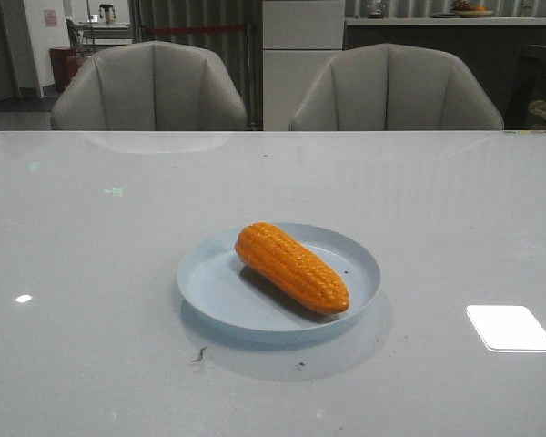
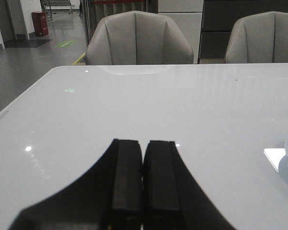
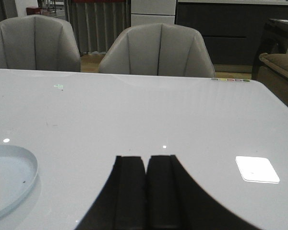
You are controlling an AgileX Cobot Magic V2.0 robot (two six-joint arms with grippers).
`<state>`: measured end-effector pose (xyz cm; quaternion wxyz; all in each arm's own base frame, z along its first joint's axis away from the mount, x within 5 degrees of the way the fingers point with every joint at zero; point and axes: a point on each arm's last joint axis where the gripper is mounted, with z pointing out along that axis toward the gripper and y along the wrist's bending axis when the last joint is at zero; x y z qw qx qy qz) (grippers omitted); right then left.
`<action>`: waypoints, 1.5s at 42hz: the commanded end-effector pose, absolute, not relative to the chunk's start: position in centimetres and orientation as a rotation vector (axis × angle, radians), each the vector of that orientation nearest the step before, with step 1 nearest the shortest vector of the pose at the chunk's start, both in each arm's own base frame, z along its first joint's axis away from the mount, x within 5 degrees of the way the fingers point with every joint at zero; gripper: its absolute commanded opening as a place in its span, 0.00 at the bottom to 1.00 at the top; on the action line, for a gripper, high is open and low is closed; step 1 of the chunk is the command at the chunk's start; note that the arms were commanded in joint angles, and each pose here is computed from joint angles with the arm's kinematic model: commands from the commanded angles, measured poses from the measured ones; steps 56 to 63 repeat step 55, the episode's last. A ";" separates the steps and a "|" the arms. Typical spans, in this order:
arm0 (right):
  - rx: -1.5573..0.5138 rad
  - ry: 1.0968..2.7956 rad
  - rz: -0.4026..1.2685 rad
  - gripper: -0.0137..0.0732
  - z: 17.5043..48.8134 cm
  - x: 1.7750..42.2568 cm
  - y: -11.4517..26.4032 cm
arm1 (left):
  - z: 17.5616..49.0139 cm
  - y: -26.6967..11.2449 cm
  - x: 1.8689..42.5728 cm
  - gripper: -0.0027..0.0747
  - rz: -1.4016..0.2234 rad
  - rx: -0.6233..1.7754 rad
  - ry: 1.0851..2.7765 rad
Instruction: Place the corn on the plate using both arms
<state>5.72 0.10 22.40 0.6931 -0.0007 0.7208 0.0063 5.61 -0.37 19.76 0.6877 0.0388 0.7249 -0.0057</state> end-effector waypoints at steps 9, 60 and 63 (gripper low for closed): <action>0.008 1.510 0.013 0.19 20.8 5.4 0.0 | 19.3 -0.3 5.6 0.16 -0.023 0.065 1.563; 0.008 1.508 0.013 0.19 20.8 5.4 0.0 | 19.3 -0.3 5.6 0.16 -0.023 0.065 1.563; 0.008 1.508 0.013 0.19 20.8 5.4 0.0 | 19.3 -0.3 5.6 0.16 -0.023 0.065 1.563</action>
